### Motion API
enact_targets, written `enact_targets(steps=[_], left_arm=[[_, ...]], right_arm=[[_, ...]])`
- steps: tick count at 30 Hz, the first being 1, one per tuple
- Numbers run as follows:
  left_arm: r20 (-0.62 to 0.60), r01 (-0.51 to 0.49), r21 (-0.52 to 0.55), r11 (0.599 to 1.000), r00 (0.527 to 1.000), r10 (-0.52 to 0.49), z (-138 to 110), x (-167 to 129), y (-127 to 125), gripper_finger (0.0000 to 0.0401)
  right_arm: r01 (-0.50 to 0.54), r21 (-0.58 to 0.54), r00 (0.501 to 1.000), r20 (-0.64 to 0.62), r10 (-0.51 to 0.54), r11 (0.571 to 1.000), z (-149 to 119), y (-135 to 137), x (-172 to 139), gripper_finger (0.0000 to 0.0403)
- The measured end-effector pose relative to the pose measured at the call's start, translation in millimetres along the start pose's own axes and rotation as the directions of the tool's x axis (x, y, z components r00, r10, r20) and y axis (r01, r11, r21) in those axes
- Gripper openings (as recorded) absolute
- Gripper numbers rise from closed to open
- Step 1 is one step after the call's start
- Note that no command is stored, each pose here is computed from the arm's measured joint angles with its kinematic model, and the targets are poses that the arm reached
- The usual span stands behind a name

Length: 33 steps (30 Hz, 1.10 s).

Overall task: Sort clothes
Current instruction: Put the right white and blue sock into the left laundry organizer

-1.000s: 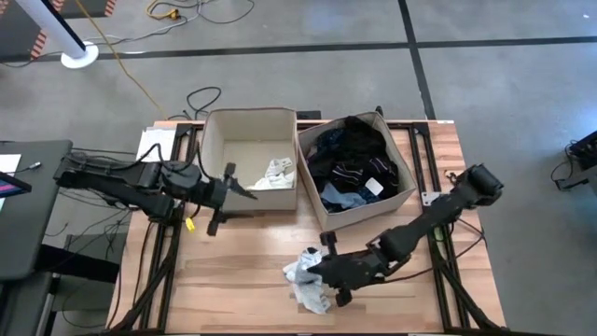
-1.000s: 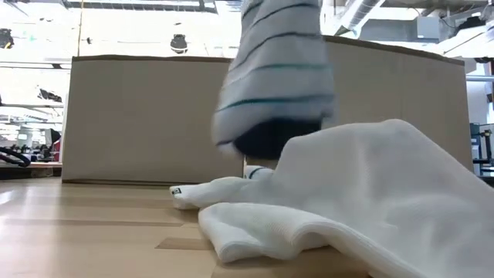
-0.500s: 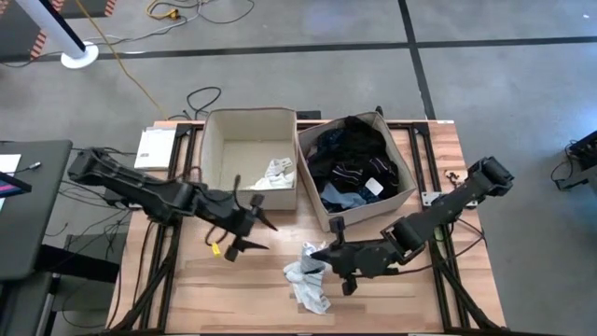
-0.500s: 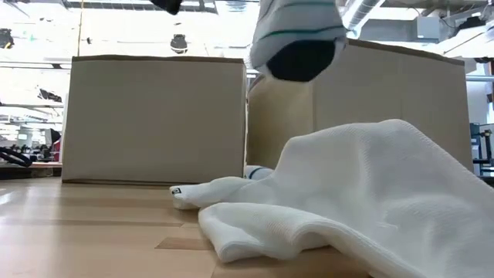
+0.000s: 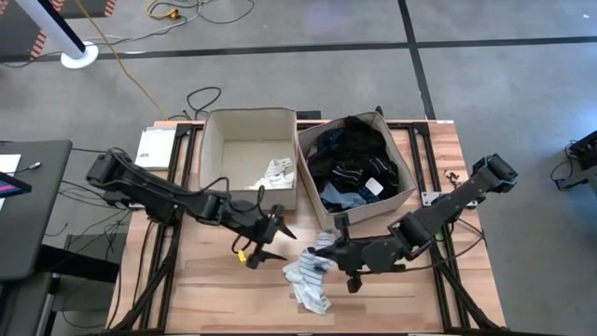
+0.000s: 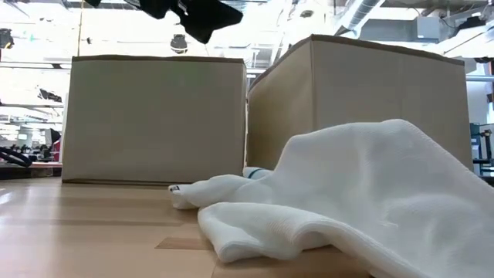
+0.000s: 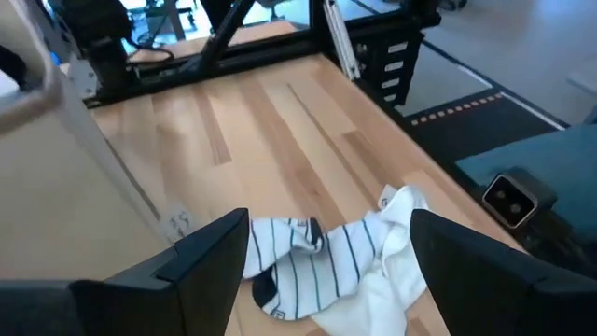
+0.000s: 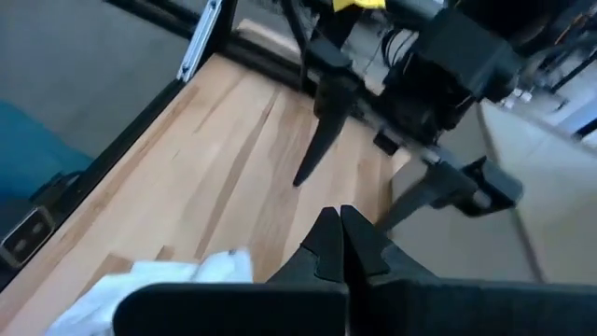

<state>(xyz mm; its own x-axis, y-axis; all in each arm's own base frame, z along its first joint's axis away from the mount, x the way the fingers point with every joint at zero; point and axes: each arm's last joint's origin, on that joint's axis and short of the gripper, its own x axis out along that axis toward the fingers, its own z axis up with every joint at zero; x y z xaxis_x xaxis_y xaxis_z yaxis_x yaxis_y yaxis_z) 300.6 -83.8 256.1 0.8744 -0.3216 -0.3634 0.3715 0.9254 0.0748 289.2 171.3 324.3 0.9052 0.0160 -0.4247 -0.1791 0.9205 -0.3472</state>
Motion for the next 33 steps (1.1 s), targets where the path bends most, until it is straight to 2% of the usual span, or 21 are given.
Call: enact_targets(steps=[5,9,15,19,22,27,33], left_arm=[[-0.041,0.007,-0.002,1.000,0.999,-0.007,-8.8,9.5,-1.1,0.0293],[-0.038,0.010,0.006,1.000,0.999,-0.010,-8.3,9.1,-1.8,0.0293],[-0.030,0.009,0.020,1.000,1.000,-0.008,-7.5,9.2,-1.7,0.0293],[-0.032,0.010,0.020,1.000,0.999,-0.009,-7.7,9.2,-1.7,0.0293],[-0.037,0.011,0.018,1.000,0.999,-0.010,-8.2,9.2,-2.0,0.0293],[-0.056,0.016,0.015,1.000,0.998,-0.015,-9.9,9.1,-3.0,0.0293],[-0.059,0.018,0.012,1.000,0.998,-0.017,-10.2,9.2,-3.7,0.0293]], right_arm=[[-0.038,0.104,0.990,-0.129,0.051,0.994,-14.2,3.2,0.5,0.0005],[-0.070,0.187,0.971,-0.212,0.110,0.980,-26.5,11.4,9.3,0.0034],[-0.046,0.206,0.934,-0.338,0.115,0.977,-53.5,34.4,42.5,0.0136],[0.024,0.206,0.894,-0.443,0.071,0.978,-76.3,41.4,67.3,0.0217],[0.089,0.204,0.855,-0.518,0.031,0.975,-93.2,42.7,82.1,0.0252],[0.097,0.219,0.794,-0.605,0.057,0.971,-117.4,46.7,103.5,0.0258],[0.102,0.235,0.724,-0.684,0.090,0.967,-140.2,51.2,118.7,0.0229]])
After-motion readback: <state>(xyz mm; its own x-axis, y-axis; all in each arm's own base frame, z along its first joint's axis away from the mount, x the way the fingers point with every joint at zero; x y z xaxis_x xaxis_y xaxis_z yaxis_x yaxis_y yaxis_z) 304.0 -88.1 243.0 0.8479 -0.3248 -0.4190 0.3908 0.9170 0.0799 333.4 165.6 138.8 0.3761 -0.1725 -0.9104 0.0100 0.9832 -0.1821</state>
